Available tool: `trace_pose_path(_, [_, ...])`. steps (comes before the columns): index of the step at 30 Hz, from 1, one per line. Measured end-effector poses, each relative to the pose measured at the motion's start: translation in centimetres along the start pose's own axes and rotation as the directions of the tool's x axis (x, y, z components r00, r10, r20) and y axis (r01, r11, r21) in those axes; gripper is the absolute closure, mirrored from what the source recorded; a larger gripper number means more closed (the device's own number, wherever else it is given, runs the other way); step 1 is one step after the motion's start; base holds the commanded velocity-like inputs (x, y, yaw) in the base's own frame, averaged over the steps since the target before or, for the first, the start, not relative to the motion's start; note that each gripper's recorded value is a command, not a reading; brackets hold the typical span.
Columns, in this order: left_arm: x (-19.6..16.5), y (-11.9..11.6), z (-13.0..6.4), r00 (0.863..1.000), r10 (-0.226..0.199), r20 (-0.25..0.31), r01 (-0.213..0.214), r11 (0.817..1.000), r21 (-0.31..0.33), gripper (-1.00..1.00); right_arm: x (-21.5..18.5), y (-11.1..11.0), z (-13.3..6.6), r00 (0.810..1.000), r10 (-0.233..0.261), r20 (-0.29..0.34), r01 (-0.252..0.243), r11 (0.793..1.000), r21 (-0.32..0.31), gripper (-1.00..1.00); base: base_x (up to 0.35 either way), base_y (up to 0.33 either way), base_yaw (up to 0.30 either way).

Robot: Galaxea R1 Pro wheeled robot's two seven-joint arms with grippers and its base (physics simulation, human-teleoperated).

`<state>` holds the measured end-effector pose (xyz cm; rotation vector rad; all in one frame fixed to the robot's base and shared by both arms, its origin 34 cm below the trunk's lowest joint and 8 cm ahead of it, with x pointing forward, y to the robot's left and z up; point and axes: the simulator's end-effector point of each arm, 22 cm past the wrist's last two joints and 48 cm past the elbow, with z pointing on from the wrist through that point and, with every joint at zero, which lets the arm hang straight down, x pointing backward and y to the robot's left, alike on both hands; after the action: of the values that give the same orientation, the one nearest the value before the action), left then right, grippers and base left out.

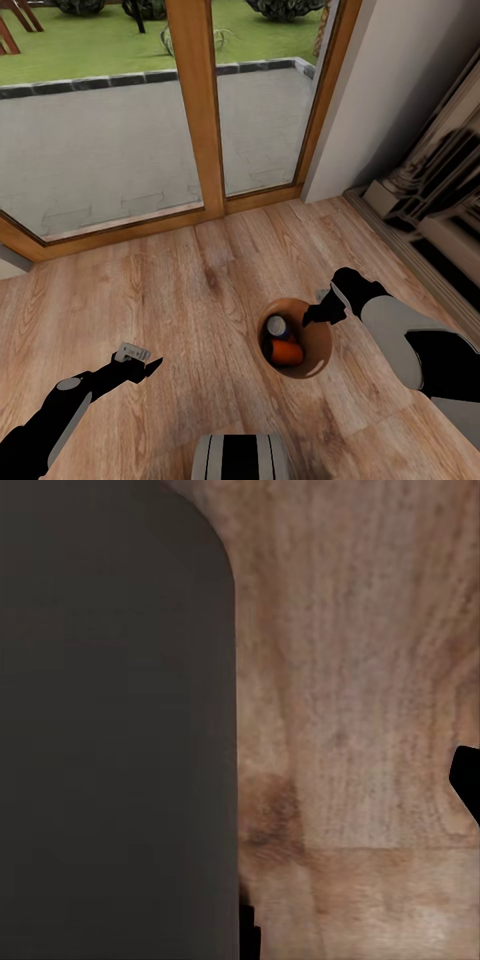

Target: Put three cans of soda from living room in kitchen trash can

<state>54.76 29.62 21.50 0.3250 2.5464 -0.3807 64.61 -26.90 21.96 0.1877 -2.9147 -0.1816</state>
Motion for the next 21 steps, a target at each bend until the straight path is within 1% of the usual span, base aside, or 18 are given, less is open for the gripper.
trace_pose_path(5, [0.0, 0.0, 0.0, 1.0, 0.001, 0.0, -0.001, 1.0, -0.001, -1.0, 0.0, 0.0, 0.0, 1.0, 0.0, 0.0, 0.0, 1.0, 0.0, -1.0, 0.0, 0.0, 0.0])
trace_pose_path(12, [-1.3, 0.0, -0.8, 1.0, 0.012, 0.02, -0.012, 1.0, -0.006, -1.0, -0.3, 0.2, -1.7, 1.0, -0.003, 0.026, 0.003, 1.0, 0.003, -1.0, 0.0, 0.0, 0.0])
trace_pose_path(21, [-2.7, -0.2, -2.1, 1.0, 0.011, 0.014, -0.01, 1.0, -0.006, -1.0, -0.3, 0.4, -3.7, 1.0, -0.004, 0.024, 0.004, 1.0, 0.005, -1.0, 0.0, 0.0, 0.0])
